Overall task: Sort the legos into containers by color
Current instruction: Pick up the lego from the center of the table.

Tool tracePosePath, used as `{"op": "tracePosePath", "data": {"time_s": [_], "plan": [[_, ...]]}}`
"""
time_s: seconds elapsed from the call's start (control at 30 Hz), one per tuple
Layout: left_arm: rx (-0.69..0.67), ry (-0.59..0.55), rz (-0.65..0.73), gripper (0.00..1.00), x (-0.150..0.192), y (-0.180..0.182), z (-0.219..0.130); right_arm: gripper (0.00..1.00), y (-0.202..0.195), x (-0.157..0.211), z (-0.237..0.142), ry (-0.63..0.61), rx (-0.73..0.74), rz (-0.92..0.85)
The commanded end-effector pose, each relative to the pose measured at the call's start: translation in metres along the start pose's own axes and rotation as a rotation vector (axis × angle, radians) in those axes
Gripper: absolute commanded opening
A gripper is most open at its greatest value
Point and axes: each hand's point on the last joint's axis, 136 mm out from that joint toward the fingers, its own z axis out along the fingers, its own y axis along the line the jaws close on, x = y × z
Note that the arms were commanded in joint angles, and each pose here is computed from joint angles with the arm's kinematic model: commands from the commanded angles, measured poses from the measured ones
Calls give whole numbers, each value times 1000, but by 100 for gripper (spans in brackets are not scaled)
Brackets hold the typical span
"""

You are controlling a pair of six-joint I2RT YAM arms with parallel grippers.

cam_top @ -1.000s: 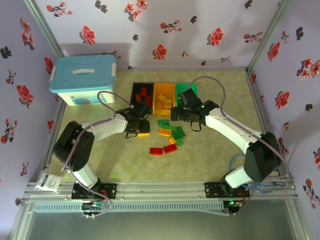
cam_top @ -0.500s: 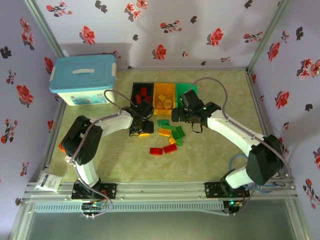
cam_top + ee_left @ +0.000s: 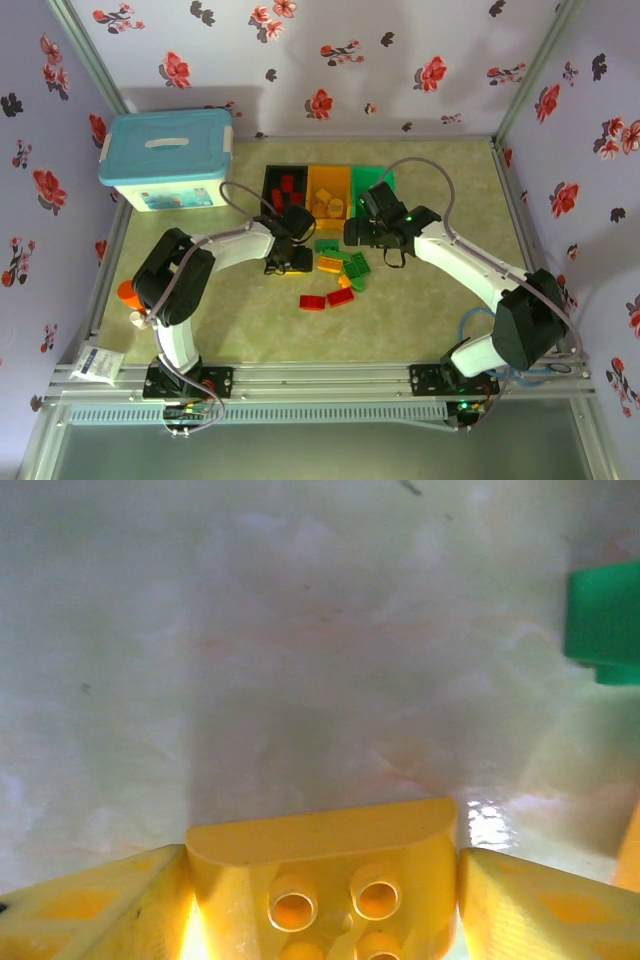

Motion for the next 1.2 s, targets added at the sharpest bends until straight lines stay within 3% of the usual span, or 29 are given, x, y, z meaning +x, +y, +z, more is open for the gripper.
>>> {"op": "tracePosePath", "data": {"time_s": [0.0,0.13,0.33,0.6,0.93,1.17], "plan": [[98,36,-4,66,17,-29,-4,90,-4,-1,-5,-19,-3,26],[140,24,-5,65,18,-34,-11,90,-5,1,-5,-16,-3,26],[52,48,7,65,16,-15,-10,90,-9,4,-5,-21,2,33],[58,13,12,61,11,-17,-22,90,-14,7,-7,-24,12,37],[102,-110,36,58,-32,-29,-77,90,-21,7,-13,-42,20,52],[121,-169,54,57,-77,-40,-91,90,-31,6,-23,-68,32,69]]}}
